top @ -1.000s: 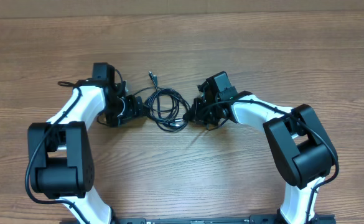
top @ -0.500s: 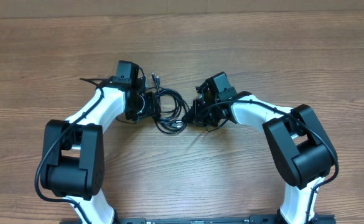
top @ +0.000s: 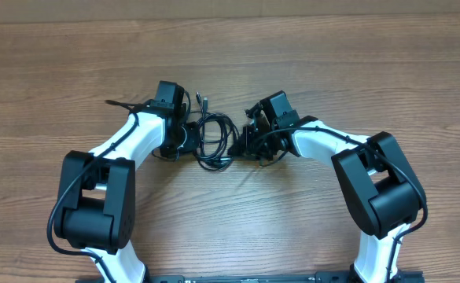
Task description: Untangle cables
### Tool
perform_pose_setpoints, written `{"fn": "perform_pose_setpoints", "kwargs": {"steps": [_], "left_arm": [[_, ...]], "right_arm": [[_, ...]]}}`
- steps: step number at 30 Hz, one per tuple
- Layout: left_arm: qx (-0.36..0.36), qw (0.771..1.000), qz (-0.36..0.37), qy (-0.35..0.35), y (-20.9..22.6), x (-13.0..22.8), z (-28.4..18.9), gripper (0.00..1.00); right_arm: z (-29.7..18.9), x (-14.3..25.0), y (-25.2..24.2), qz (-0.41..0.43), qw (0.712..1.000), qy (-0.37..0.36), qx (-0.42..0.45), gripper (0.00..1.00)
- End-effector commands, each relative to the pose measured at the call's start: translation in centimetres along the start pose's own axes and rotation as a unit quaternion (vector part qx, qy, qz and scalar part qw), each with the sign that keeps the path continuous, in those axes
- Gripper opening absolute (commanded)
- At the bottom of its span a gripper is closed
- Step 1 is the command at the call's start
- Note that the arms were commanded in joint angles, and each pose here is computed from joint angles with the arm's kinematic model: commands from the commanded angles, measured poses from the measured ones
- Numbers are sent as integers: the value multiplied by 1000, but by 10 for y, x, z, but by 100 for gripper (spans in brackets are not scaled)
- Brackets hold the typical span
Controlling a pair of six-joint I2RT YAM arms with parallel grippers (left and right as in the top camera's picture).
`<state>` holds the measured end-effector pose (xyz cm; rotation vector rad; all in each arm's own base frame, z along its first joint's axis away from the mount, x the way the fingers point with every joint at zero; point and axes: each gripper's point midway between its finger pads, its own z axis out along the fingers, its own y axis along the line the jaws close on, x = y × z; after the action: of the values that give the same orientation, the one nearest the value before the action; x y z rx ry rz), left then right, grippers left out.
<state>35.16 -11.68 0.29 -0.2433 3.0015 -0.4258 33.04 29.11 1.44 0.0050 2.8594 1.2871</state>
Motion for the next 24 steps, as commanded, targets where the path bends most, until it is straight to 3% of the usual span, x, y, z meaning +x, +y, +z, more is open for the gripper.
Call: {"fn": "perform_pose_setpoints", "kwargs": {"steps": [1,6,19,24], "left_arm": [[58,998,23,33,-17,12,0,5],[65,997,22,35,-19,13,0,22],[50,997,30,57,-14,25,0,33],[29,997,40,51,-12,25,2,33]], "right_arm": [[-4,19,47,-50,988,64,-130,9],[-14,30,71,-111,969,90,-201,11],[-10,24,63,-107,976,74,-176,10],[-1,13,34,-81,991,40,-94,10]]}}
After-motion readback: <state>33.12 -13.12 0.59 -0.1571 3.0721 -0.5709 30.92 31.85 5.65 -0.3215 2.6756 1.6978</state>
